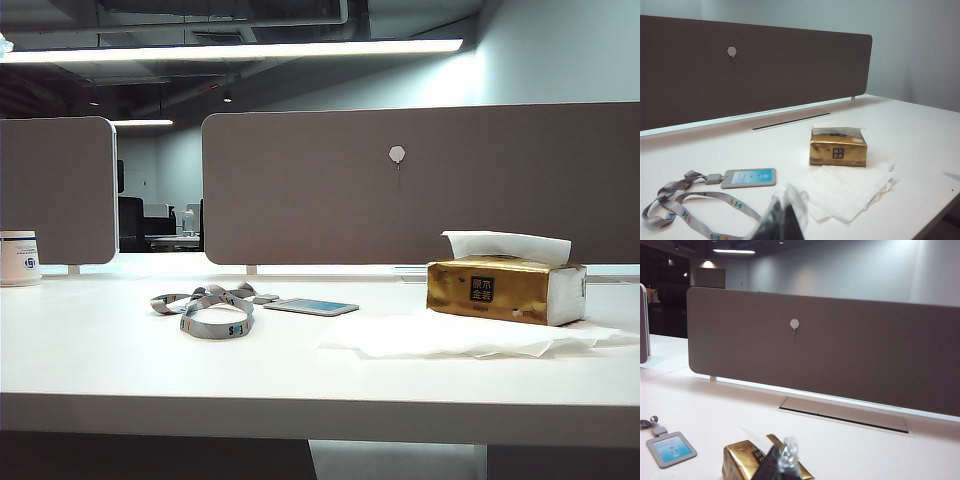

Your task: Pull out a tissue from the tissue box and use it to cover the ID card on the tabletop.

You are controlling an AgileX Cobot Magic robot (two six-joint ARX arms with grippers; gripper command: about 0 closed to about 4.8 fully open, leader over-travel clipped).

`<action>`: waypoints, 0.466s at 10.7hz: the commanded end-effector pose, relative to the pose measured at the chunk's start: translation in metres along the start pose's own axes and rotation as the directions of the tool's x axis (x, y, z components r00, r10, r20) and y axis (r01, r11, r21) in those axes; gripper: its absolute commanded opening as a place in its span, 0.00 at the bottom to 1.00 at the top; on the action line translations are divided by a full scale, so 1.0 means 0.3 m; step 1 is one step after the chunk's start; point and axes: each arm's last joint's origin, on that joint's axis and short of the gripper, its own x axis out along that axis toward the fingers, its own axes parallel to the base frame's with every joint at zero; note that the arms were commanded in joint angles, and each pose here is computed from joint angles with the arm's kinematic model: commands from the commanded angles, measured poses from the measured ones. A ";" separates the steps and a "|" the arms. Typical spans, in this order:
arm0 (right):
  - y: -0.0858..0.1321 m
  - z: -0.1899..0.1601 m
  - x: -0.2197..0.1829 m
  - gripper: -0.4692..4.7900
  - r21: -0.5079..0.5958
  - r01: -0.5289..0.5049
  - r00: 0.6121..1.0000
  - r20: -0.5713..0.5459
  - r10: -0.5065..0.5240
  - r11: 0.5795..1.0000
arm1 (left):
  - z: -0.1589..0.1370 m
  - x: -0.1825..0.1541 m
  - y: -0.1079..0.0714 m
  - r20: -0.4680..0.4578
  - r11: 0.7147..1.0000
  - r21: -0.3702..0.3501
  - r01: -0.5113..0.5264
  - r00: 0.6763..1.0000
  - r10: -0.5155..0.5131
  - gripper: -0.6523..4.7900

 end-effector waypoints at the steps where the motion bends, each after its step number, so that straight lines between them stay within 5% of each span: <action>1: 0.002 0.058 -0.006 0.08 -0.024 -0.003 1.000 -0.022 0.002 1.000 | 0.008 0.000 -0.002 0.010 1.000 0.003 0.010 1.000 -0.010 0.11; 5: -0.017 0.207 0.073 0.08 -0.044 -0.079 0.993 -0.094 0.074 0.996 | 0.008 0.000 -0.002 0.010 1.000 -0.016 0.010 1.000 -0.009 0.11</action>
